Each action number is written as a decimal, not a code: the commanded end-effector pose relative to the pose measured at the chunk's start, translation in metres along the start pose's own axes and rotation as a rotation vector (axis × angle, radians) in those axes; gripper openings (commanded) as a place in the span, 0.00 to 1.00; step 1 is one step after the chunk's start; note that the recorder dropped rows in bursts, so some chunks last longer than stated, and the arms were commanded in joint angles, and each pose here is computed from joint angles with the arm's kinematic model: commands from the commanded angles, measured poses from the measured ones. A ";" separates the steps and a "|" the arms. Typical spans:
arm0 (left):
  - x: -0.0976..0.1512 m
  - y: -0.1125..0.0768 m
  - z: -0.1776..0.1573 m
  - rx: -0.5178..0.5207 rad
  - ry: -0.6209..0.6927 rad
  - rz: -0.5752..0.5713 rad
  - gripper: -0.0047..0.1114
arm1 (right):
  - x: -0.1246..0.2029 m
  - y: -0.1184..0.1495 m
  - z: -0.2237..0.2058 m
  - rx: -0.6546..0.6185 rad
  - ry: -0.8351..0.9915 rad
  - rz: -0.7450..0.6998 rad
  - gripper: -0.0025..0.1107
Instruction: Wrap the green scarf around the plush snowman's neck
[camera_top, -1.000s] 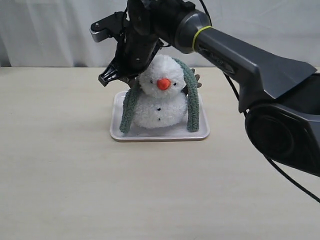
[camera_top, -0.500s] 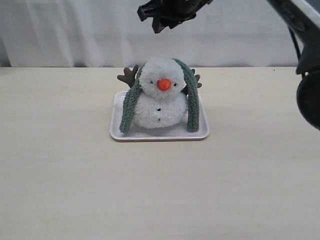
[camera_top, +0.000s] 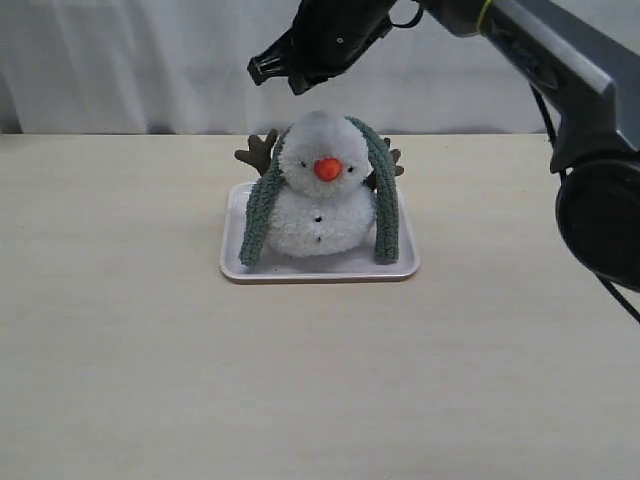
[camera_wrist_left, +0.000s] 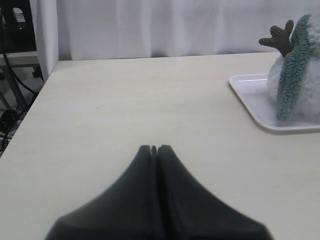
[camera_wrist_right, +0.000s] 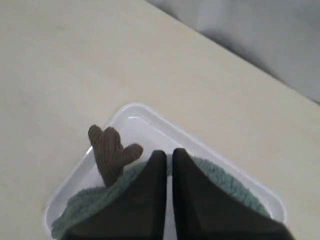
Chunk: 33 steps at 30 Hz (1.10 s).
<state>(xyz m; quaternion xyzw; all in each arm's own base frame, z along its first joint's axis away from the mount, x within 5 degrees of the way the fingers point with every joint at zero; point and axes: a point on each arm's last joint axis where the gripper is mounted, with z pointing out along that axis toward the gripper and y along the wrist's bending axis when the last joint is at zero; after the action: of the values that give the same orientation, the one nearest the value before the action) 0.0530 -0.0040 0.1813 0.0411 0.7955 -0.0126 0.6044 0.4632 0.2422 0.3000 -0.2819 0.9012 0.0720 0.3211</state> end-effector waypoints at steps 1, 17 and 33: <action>-0.001 0.000 0.000 0.001 -0.014 -0.003 0.04 | 0.001 0.006 0.018 0.071 -0.011 -0.035 0.06; -0.001 0.000 0.000 0.001 -0.014 -0.003 0.04 | 0.034 0.009 0.068 0.039 0.198 -0.071 0.06; -0.001 0.000 0.000 0.001 -0.014 -0.003 0.04 | -0.017 0.002 -0.012 0.024 -0.068 0.013 0.25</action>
<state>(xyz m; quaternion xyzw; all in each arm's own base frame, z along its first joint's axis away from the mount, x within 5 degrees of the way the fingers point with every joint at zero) 0.0530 -0.0040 0.1813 0.0411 0.7955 -0.0126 0.6044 0.4695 0.2590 0.2931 -0.2929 0.8955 0.0687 0.3279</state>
